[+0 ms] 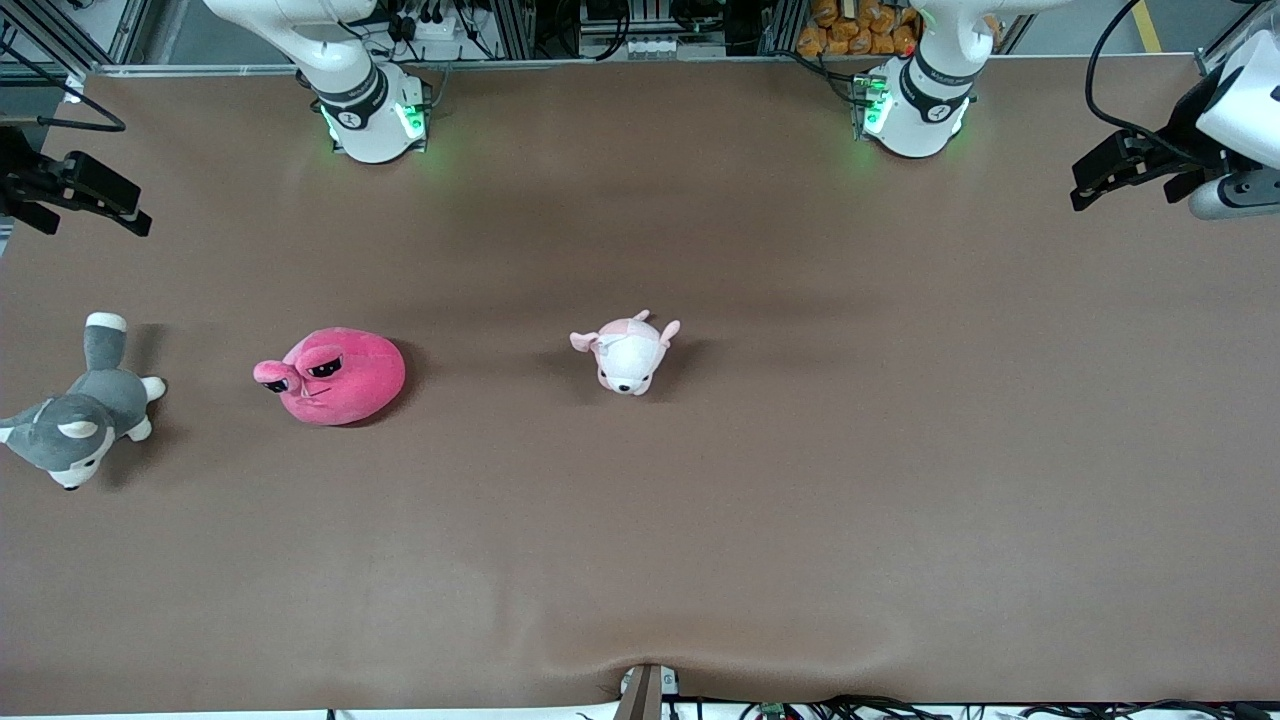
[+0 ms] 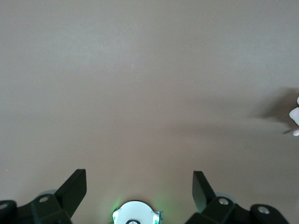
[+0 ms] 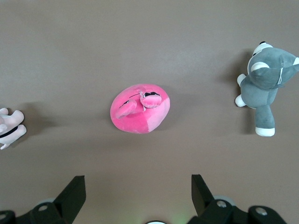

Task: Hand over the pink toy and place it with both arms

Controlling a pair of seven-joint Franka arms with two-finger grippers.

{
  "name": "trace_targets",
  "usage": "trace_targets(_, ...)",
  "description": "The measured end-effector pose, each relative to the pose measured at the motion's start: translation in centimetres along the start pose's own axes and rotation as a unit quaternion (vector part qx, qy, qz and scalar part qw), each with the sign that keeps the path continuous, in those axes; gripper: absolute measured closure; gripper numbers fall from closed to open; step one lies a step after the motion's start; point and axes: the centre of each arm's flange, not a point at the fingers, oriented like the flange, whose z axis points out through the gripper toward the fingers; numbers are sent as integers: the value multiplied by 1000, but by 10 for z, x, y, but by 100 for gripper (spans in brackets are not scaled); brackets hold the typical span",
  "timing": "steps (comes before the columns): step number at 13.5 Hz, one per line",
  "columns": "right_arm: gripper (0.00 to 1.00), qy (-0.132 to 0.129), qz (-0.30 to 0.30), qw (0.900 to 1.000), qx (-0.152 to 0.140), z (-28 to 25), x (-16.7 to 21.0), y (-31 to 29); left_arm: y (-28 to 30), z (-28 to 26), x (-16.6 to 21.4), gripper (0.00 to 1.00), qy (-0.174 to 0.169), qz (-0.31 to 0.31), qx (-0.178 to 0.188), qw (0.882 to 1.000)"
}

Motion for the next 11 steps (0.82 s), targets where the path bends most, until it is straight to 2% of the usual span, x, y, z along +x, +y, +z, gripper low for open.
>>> trace_targets(3,0,0,0,1000,0,0,0,0,0,0,0,0,-1,18,0,1000)
trace_targets(11,0,-1,-2,1000,0,1,0,-2,-5,-6,-2,0,-2,14,0,1000)
